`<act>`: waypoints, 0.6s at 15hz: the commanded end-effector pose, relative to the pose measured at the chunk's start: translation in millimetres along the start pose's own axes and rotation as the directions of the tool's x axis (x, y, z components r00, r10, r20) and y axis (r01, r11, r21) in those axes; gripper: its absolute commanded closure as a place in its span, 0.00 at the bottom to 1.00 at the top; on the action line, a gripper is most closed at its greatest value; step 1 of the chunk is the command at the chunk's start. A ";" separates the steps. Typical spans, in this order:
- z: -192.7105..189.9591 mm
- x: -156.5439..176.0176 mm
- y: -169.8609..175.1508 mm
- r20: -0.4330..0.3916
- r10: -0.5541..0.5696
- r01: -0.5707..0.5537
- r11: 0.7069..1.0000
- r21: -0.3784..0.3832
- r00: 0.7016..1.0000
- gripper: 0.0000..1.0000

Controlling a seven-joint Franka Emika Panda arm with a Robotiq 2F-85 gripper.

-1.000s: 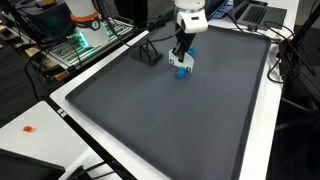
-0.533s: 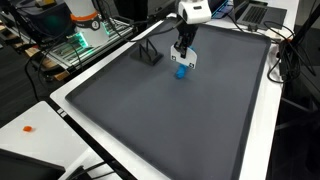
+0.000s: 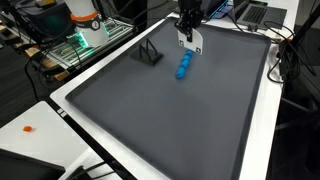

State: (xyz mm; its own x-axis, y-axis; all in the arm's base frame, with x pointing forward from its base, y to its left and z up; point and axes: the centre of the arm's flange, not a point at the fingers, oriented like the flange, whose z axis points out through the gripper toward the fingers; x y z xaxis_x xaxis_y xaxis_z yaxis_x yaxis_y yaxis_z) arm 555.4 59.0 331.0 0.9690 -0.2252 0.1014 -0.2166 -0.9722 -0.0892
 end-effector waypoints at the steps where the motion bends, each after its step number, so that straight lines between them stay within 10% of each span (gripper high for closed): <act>1: -19.3 -37.4 -6.7 -0.018 0.202 -0.202 0.979 0.000 0.979 0.99; 9: -20.3 -84.9 12.4 0.026 0.612 -0.611 0.791 -0.016 0.791 0.99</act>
State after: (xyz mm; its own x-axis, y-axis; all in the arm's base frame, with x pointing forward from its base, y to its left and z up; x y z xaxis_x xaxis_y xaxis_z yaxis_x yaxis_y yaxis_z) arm 499.5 66.0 343.5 0.7391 -0.6724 0.0409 -0.6649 -0.7379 -0.1157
